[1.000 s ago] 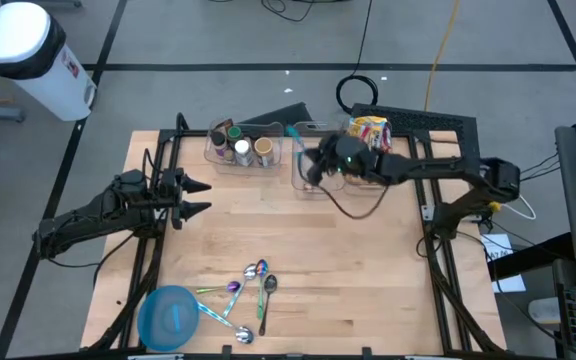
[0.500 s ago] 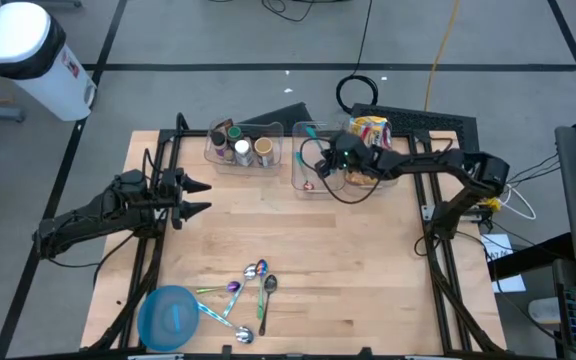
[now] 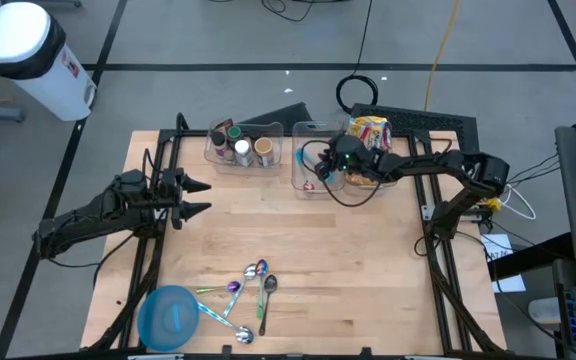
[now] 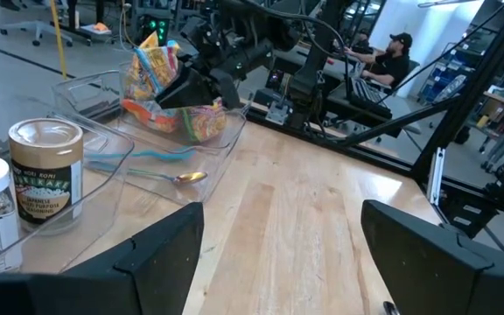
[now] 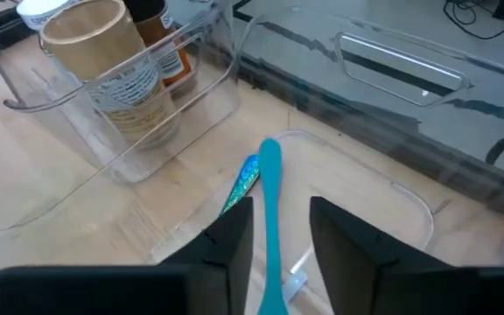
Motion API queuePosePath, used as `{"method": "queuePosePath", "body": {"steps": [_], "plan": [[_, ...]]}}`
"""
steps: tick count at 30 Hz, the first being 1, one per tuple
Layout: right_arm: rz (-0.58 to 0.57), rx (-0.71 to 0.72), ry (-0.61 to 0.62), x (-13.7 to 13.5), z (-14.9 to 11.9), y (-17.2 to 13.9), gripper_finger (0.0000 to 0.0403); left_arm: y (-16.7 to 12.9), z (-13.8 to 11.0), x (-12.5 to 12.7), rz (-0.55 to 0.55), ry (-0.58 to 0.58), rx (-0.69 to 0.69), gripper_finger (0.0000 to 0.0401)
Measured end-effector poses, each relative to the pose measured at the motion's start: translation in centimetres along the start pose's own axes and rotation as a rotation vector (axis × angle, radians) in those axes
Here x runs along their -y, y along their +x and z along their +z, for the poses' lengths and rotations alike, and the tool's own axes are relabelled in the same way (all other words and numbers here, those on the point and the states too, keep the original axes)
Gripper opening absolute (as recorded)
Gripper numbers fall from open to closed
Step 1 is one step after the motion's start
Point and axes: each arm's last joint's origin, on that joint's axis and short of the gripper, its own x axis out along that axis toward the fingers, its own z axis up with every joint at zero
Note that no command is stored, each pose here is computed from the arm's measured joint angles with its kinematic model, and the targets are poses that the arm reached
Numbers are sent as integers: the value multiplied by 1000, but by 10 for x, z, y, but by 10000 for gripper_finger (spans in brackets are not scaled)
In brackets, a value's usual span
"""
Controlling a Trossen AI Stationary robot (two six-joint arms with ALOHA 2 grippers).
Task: Pick & Place Food Item
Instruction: Put the silver spoon into the middle transparent bin
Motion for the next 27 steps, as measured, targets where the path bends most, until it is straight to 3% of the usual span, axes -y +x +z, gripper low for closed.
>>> {"method": "queuePosePath", "body": {"steps": [6, 17, 27], "plan": [[43, 49, -9, -4, 8, -6, 149, 0, 0, 0, 1, 0, 0, 311], [563, 219, -123, -55, 35, -67, 165, 0, 0, 0, 0, 0, 0, 303], [881, 276, -385, -128, 1, -122, 163, 0, 0, 0, 1, 0, 0, 321]]}}
